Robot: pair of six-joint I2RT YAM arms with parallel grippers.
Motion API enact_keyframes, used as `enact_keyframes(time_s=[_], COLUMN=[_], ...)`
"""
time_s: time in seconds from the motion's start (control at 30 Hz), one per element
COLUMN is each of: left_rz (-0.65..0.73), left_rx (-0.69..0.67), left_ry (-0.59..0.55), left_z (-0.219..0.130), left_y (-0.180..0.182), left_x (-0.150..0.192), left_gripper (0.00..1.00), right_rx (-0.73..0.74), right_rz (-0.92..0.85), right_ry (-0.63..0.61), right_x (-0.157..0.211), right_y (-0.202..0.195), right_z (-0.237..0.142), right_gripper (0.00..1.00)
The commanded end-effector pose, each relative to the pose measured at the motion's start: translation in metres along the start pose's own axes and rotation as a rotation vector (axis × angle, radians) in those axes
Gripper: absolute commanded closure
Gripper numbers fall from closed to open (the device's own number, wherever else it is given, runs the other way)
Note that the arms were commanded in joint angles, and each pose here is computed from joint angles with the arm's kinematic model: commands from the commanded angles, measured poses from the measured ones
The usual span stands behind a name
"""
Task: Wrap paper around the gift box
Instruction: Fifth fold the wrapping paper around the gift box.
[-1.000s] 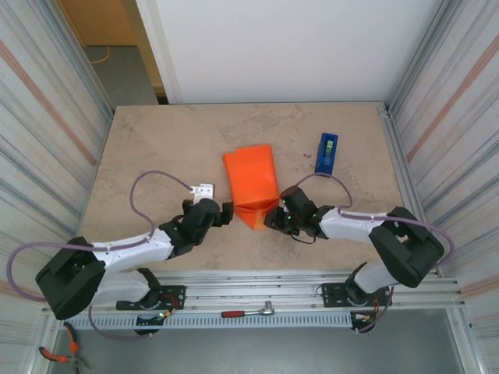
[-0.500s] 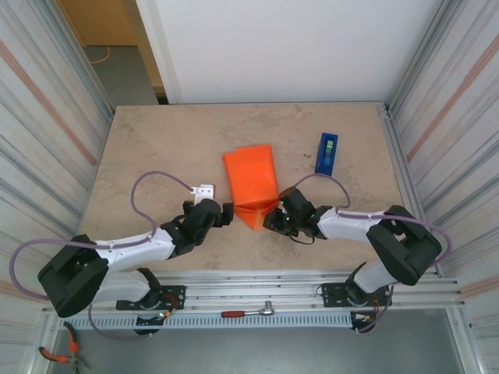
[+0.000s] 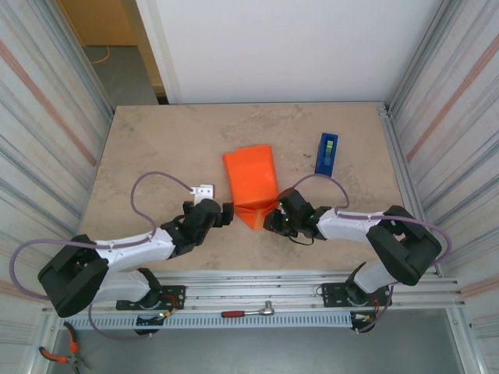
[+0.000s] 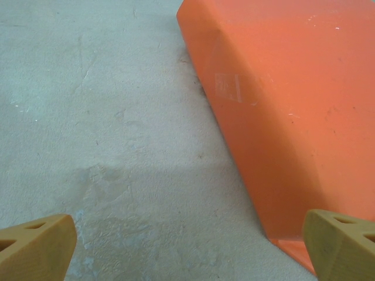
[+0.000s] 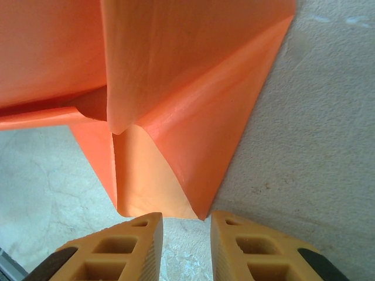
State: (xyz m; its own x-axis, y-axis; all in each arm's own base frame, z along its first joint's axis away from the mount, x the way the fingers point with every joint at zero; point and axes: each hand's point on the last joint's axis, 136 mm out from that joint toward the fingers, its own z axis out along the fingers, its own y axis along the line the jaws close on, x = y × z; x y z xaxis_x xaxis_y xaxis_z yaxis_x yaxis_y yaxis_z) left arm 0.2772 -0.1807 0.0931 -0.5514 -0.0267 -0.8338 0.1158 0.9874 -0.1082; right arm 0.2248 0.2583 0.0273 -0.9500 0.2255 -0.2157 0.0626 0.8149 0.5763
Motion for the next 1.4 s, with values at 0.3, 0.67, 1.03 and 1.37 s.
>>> enact_keyframes(time_s=[0.3, 0.67, 1.03, 1.37], left_rz=[-0.032, -0.041, -0.042, -0.048], left_rx=[-0.012, -0.009, -0.012, -0.013], left_ry=[0.004, 0.004, 0.009, -0.003], left_z=[0.001, 0.002, 0.001, -0.002], left_y=[0.005, 0.004, 0.006, 0.008], left_x=[0.004, 0.003, 0.005, 0.004], left_gripper=[0.01, 0.01, 0.01, 0.01], right_rx=[0.022, 0.089, 0.153, 0.191], right_rz=[0.012, -0.004, -0.026, -0.022], right_ry=[-0.012, -0.021, -0.025, -0.022], right_x=[0.000, 0.002, -0.001, 0.003], right_y=[-0.001, -0.007, -0.005, -0.011], right_z=[-0.001, -0.003, 0.005, 0.009], right_gripper=[0.74, 0.73, 0.74, 0.75])
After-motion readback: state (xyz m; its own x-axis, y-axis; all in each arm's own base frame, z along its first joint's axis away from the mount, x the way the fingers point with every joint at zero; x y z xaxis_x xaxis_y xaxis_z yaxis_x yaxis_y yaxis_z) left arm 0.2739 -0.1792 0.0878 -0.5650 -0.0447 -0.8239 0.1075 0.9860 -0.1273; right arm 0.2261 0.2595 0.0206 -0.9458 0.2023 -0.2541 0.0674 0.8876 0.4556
